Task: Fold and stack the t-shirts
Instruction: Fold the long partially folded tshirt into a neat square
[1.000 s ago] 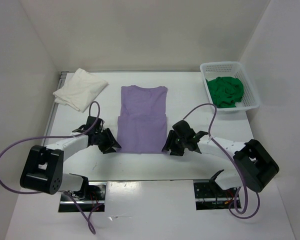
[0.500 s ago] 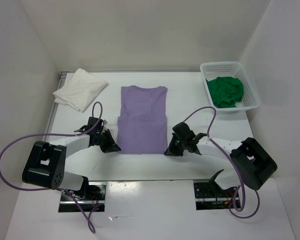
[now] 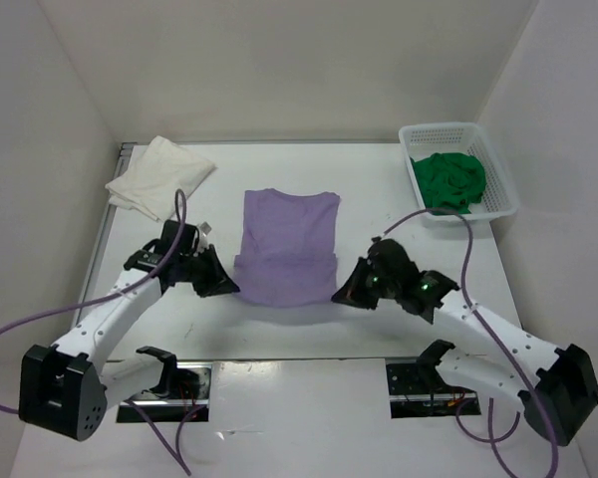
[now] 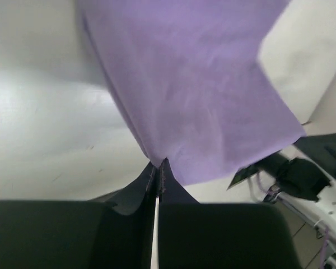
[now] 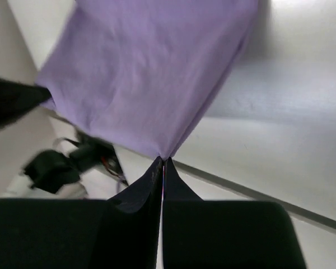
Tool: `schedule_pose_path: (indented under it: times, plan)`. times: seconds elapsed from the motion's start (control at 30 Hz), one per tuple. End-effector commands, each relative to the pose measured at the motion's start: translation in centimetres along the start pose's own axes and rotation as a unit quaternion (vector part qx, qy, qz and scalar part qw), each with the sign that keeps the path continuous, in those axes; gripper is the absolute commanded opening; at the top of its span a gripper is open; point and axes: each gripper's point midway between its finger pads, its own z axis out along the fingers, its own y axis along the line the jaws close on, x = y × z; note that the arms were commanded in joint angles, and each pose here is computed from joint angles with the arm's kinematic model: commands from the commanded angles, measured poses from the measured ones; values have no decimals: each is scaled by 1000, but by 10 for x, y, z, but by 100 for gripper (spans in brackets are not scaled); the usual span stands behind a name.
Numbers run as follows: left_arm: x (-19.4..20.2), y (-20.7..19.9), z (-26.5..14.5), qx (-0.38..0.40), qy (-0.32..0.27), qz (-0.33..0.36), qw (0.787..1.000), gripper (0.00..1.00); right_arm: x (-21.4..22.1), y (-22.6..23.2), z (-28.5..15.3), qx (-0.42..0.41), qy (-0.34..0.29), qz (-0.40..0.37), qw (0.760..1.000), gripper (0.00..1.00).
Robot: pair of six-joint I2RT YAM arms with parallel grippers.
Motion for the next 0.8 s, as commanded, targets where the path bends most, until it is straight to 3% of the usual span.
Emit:
schedule_pose_path:
  times: [0.0, 0.03, 0.1, 0.13, 0.23, 0.27, 0.43, 0.57, 0.77]
  plan:
    - [-34, -25, -16, 14, -31, 16, 999, 0, -62, 10, -22, 1, -53, 7, 999, 0]
    - [-60, -46, -22, 43, -64, 32, 997, 0, -78, 10, -21, 1, -62, -19, 998, 0]
    - [-91, -49, -11, 35, -70, 22, 997, 0, -117, 20, -13, 7, -80, -34, 996, 0]
    - [-117, -54, -2, 27, -74, 30, 996, 0, -152, 34, -19, 1, -119, -55, 991, 0]
    - [-171, -66, 11, 29, -118, 42, 992, 0, -201, 28, 8, 27, -131, -57, 989, 0]
    - [-187, -55, 29, 12, -113, 28, 993, 0, -224, 41, 7, 22, -151, -70, 986, 0]
    - [-268, -79, 53, 22, -166, 20, 986, 0, -281, 22, 63, 58, -141, -52, 987, 0]
    - [-304, -73, 76, 8, -185, 6, 983, 3, -325, 20, 88, 67, -160, -51, 984, 0]
    - [-337, -71, 88, 6, -218, -3, 976, 22, -350, 13, 111, 83, -179, -27, 980, 0]
